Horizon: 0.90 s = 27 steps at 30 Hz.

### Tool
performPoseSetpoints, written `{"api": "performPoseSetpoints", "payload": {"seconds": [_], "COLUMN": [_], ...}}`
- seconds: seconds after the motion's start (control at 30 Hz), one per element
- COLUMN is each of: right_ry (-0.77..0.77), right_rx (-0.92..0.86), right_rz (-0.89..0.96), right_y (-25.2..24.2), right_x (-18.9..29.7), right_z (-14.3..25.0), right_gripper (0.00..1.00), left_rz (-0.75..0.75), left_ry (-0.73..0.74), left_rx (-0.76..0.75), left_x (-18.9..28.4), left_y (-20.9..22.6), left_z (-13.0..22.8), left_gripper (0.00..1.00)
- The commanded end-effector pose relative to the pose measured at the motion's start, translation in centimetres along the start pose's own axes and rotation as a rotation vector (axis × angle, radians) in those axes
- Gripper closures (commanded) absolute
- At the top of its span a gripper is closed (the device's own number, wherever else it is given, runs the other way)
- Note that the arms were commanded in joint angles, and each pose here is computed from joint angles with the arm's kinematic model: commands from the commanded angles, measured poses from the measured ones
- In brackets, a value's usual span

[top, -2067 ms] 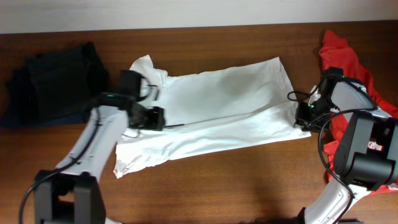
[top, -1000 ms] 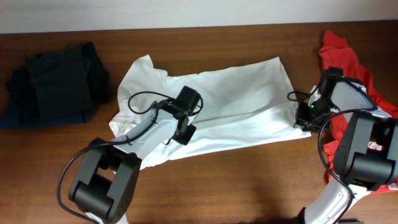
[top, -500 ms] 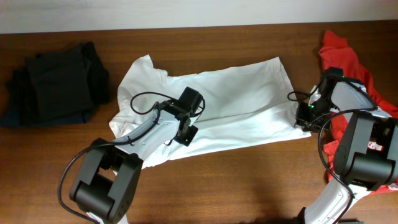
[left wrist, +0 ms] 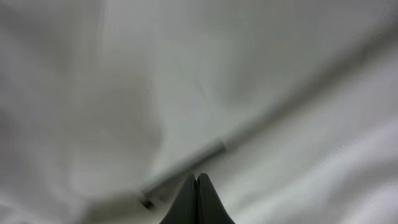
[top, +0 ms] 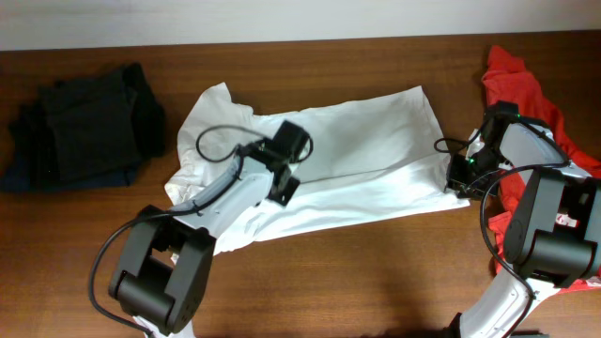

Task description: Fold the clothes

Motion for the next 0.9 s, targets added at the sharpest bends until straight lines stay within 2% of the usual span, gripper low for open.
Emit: {"api": "performPoseSetpoints", "payload": {"seconds": [0.0, 0.07, 0.13, 0.17, 0.23, 0.33, 0.43, 0.57, 0.77, 0.83, 0.87], "right_ry": [0.002, 0.004, 0.008, 0.014, 0.006, -0.070, -0.123, -0.038, -0.020, -0.009, 0.010], "right_rx": [0.005, 0.005, 0.005, 0.004, 0.004, 0.017, 0.038, 0.037, 0.037, 0.036, 0.029], "right_rz": [0.017, 0.017, 0.017, 0.013, -0.030, -0.071, -0.068, 0.040, 0.039, 0.041, 0.044], "right_y": [0.0, 0.0, 0.0, 0.0, 0.6, 1.4, 1.7, 0.1, -0.6, -0.8, -0.9], "right_x": [-0.1, -0.1, -0.1, 0.0, 0.8, 3.5, 5.4, 2.7, -1.6, -2.3, -2.5], "right_z": [0.2, 0.2, 0.3, 0.4, 0.1, -1.1, -1.8, -0.4, 0.9, 1.4, 1.8], "right_gripper": [0.65, 0.62, 0.65, 0.80, 0.81, 0.75, 0.59, 0.58, 0.58, 0.70, 0.81], "left_rz": [-0.058, -0.042, -0.006, 0.038, 0.081, 0.118, 0.132, 0.136, 0.137, 0.138, 0.138], "left_ry": [-0.067, -0.024, 0.029, 0.065, 0.114, 0.153, 0.185, 0.204, 0.244, 0.257, 0.268], "left_rx": [0.071, 0.109, 0.182, 0.217, 0.293, 0.390, 0.537, 0.628, 0.638, 0.637, 0.636], "left_x": [1.5, 1.2, 0.9, 0.8, 0.7, 0.6, 0.3, -0.3, -2.5, -3.3, -3.6], "left_y": [2.8, 2.8, 2.7, 2.5, 2.5, 3.2, 5.2, 7.5, 6.6, 6.2, 5.9], "left_z": [-1.8, -1.0, 0.0, 0.7, 1.6, 2.4, 3.4, 4.7, 7.1, 7.9, 8.5], "left_gripper": [1.00, 0.81, 0.81, 0.81, 0.81, 0.82, 0.81, 0.80, 0.76, 0.76, 0.76]}}
Point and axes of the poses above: each gripper's point midway between its finger pads, its own x axis back along the fingers, its own y axis along the line the jaws close on, z = x × y, the point moved 7 cm from there along x, back along the fingers, and after that the axes turned 4 degrees about -x, right-handed, at the moved point
